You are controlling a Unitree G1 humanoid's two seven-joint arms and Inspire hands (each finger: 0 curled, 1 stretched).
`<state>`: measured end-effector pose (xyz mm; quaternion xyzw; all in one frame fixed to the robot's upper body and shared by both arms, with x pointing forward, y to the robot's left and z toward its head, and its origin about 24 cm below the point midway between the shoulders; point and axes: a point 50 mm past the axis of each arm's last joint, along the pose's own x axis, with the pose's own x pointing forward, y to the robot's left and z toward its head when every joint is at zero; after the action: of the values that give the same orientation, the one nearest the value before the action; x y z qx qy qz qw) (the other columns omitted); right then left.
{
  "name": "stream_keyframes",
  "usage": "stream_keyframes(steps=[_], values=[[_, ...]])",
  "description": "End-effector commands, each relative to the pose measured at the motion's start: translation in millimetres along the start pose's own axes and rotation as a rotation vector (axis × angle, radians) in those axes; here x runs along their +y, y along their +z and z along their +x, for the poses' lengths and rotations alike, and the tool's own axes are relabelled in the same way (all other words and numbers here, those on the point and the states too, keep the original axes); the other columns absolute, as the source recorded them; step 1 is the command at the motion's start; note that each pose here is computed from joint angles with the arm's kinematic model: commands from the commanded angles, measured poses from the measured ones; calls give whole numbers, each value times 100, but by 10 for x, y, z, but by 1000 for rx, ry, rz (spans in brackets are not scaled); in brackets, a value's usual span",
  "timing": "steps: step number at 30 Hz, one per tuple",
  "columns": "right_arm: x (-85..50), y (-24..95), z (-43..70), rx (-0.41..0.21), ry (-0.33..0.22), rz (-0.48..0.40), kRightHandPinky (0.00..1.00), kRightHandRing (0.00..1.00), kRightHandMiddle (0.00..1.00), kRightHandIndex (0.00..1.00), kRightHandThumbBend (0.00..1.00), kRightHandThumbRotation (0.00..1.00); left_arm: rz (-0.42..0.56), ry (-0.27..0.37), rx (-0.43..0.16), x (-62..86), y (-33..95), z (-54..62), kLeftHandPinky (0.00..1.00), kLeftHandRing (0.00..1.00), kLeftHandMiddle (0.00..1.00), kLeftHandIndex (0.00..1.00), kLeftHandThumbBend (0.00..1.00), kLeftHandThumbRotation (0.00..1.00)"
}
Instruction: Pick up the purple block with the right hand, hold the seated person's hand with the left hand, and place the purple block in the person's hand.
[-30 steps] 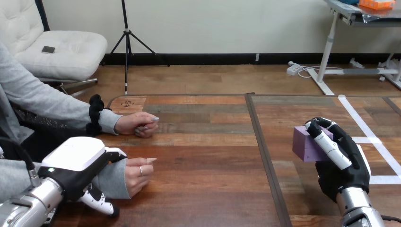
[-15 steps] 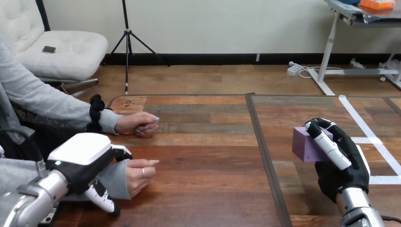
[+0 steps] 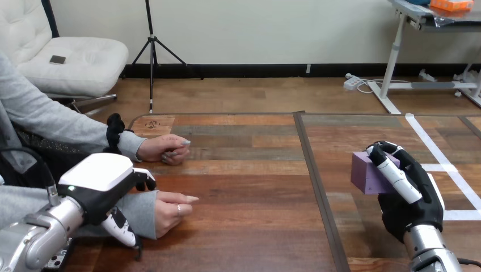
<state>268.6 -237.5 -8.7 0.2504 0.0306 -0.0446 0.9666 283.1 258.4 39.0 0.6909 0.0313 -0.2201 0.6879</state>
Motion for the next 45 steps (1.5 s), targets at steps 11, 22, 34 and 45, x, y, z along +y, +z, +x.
stream_keyframes(steps=[11, 22, 34, 45], values=[[192, 249, 143, -94, 75, 7, 30, 35, 40, 41, 86, 0, 36, -12, 61, 39, -54, 114, 64, 68, 69, 69, 100, 8], [194, 251, 133, -99, 74, 0, 30, 36, 40, 42, 85, 0, 23, -22, 72, 40, -54, 121, 46, 54, 58, 60, 99, 1], [188, 258, 130, -96, 72, 14, 30, 35, 41, 42, 84, 0, 6, -76, 99, 38, -70, 134, 40, 48, 52, 56, 95, 0], [183, 257, 125, -99, 69, -1, 30, 36, 42, 42, 83, 0, 4, -160, 123, 36, -70, 157, 34, 41, 49, 52, 89, 0]])
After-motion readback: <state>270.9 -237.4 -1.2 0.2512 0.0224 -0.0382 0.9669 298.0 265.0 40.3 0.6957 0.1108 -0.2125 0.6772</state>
